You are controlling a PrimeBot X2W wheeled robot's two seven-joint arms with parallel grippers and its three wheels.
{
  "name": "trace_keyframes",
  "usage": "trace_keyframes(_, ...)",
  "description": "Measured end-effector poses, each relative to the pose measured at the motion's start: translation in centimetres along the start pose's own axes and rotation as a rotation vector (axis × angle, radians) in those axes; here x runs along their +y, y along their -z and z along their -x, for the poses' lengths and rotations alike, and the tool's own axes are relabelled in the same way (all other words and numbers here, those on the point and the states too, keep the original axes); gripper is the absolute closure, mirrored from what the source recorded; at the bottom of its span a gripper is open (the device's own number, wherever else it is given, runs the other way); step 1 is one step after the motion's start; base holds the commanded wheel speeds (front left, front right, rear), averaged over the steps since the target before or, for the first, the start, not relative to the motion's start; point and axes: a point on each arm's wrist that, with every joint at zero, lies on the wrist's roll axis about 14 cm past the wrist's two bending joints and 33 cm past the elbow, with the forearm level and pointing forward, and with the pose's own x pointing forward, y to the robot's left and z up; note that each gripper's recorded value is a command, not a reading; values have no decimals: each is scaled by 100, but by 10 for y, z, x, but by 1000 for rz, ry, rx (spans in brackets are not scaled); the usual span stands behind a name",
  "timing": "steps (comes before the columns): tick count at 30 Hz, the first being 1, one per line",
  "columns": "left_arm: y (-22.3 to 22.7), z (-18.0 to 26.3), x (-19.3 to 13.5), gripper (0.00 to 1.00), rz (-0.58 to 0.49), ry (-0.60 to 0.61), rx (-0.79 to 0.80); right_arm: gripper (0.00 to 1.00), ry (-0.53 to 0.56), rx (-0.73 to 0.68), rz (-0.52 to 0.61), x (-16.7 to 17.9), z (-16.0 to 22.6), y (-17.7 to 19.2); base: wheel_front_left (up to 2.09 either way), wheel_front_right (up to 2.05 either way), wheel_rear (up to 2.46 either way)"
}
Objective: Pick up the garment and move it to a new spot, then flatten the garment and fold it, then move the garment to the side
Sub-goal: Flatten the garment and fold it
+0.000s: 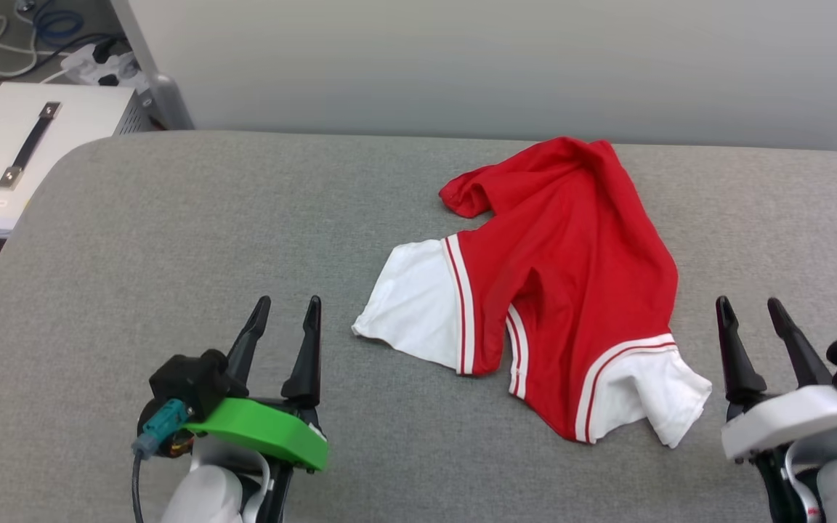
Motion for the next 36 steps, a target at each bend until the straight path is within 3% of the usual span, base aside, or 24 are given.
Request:
trace_keyframes(12,32,8,-17,0,-6,48,95,0,61,-15,-42,8,36,-10,0,0,0)
trace_keyframes(17,60,-5,-21,0,-39,93,267,0,79,-13,-20,2,37,-15,0,0,0)
trace_keyframes(27,107,-42,3,0,-146,27,660,0,129,28,-9,-11,40,-4,0,0,0)
trace_keyframes(36,148,-48,18,0,-207,-12,832,0,179,78,-18,-23,45,15,0,0,0)
